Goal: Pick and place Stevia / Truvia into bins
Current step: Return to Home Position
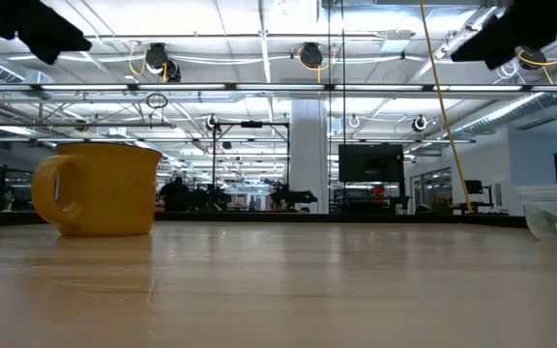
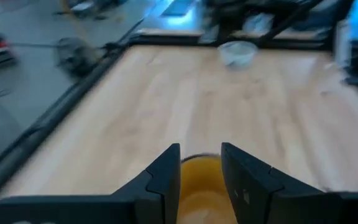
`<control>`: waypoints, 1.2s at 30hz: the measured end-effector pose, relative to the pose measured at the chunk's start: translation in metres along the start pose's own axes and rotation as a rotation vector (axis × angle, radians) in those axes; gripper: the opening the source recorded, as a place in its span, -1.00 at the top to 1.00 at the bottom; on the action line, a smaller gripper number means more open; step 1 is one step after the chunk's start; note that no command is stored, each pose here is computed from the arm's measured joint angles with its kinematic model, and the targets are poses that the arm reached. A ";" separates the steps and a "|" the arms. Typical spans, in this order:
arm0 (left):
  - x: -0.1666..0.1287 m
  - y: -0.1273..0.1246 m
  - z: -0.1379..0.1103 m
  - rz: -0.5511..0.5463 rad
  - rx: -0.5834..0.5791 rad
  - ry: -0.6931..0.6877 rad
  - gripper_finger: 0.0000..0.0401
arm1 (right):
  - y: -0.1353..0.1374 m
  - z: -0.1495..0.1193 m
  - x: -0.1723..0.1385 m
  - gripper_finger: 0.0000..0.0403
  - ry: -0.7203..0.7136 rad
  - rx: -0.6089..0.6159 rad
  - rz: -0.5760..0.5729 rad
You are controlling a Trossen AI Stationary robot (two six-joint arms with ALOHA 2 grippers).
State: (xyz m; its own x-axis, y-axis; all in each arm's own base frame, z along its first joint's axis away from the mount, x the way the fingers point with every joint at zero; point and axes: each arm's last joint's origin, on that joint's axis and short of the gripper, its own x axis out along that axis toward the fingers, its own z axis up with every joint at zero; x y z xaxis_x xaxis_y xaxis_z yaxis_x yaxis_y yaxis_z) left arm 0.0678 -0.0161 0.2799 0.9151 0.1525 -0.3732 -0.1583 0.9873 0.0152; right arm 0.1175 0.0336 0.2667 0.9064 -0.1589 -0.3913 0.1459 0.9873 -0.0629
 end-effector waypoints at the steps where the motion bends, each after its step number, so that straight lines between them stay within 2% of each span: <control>1: 0.009 -0.005 -0.006 -0.033 -0.007 -0.025 0.39 | 0.000 -0.008 0.002 0.55 -0.019 -0.009 0.019; 4: 0.028 -0.017 -0.018 -0.109 0.016 -0.109 0.39 | -0.004 -0.025 0.000 0.55 -0.051 -0.005 0.033; 7: 0.029 -0.016 -0.019 -0.074 0.046 -0.117 0.39 | -0.011 -0.027 -0.011 0.55 -0.111 0.030 0.038; 11: 0.008 -0.002 -0.005 0.005 0.035 -0.119 0.39 | -0.021 -0.027 -0.028 0.55 -0.215 0.057 0.053; 16: -0.021 0.014 0.007 0.004 0.055 -0.181 0.39 | -0.030 -0.032 -0.043 0.55 -0.297 0.072 0.060; 20: -0.027 0.019 -0.001 -0.006 0.072 -0.226 0.39 | -0.029 -0.045 -0.038 0.55 -0.331 0.043 0.083; 25: -0.013 0.014 -0.019 -0.012 0.051 -0.291 0.39 | -0.023 -0.057 -0.027 0.55 -0.366 0.013 0.138; 28: -0.006 0.012 -0.029 -0.011 0.055 -0.280 0.39 | -0.020 -0.061 -0.023 0.55 -0.360 -0.017 0.165; 33: -0.015 0.017 -0.023 -0.008 0.020 -0.339 0.39 | -0.020 -0.061 -0.023 0.55 -0.357 -0.018 0.151; 36: -0.024 0.021 -0.012 0.001 0.020 -0.422 0.39 | -0.020 -0.061 -0.023 0.55 -0.357 -0.026 0.150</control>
State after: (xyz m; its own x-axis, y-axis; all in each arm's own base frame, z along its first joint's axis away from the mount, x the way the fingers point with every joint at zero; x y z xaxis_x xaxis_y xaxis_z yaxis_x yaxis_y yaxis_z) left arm 0.0382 0.0000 0.2784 0.9872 0.1549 0.0390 -0.1562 0.9871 0.0347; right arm 0.0699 0.0170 0.2205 0.9986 0.0017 -0.0537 -0.0046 0.9985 -0.0544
